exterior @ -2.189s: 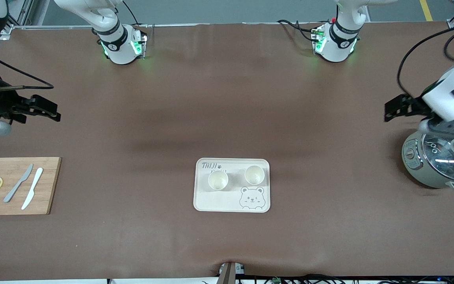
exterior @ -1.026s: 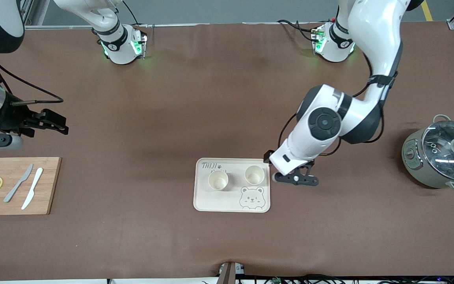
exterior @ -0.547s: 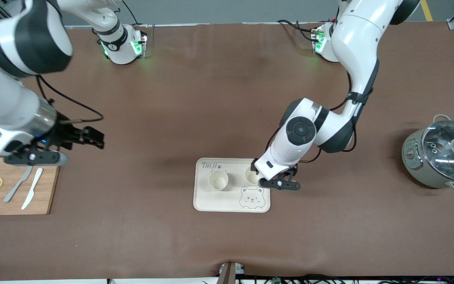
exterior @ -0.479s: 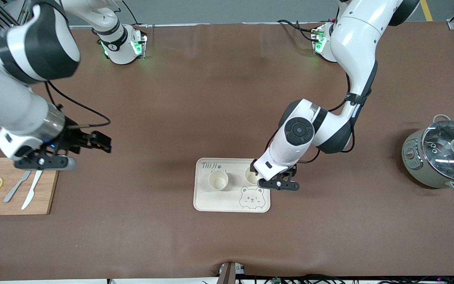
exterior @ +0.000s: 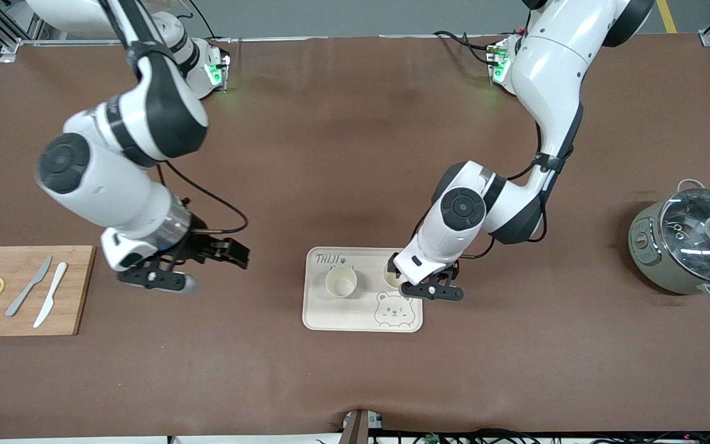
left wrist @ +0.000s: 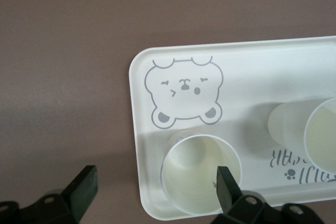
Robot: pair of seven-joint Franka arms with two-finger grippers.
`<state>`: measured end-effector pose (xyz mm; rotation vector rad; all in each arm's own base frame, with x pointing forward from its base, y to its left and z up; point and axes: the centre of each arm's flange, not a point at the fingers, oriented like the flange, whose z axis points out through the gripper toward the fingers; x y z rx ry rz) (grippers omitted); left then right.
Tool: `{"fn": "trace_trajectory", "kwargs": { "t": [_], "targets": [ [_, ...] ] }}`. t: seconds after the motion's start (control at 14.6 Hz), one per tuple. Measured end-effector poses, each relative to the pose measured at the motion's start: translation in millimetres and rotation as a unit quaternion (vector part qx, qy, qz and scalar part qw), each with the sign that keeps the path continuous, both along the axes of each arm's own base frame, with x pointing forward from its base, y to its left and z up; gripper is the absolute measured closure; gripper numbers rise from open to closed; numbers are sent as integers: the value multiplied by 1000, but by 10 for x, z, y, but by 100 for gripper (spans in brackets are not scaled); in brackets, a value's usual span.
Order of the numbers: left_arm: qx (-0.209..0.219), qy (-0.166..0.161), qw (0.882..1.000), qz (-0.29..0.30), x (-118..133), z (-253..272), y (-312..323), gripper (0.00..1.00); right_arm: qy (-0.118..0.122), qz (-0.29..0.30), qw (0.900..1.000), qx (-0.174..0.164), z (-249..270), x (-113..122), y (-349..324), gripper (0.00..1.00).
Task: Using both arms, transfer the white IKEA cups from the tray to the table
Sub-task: 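Lower the right gripper to the other cup while the left gripper grips its cup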
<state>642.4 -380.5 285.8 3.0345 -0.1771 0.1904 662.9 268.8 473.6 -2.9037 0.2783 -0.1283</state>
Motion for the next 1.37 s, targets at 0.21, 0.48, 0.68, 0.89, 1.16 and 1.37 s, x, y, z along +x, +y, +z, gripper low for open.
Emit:
{"fn": "trace_trajectory", "kwargs": {
  "t": [0.21, 0.48, 0.68, 0.89, 1.16, 1.37],
  "targets": [
    [7, -18, 1000, 11, 27, -123, -9, 0, 0, -25, 1000, -1, -352, -25, 508, 0],
    [4, -19, 1000, 16, -13, -297, -95, 0, -1, -21, 999, -28, -801, -55, 956, 0],
    [2, -19, 1000, 17, -51, -340, -161, 0, 8, -19, 999, -35, -1046, -39, 1008, 0],
    [0, -20, 1000, 21, -63, -356, -188, 0, 2, -15, 999, -34, -1346, -48, 1159, 0],
    [1, -15, 1000, 23, -80, -431, -199, 0, -25, -8, 999, -27, -2030, -37, 1364, 0],
    [0, -16, 1000, 24, -79, -450, -199, 0, -32, 4, 998, -45, -2237, -48, 1380, 0]
  ]
}}
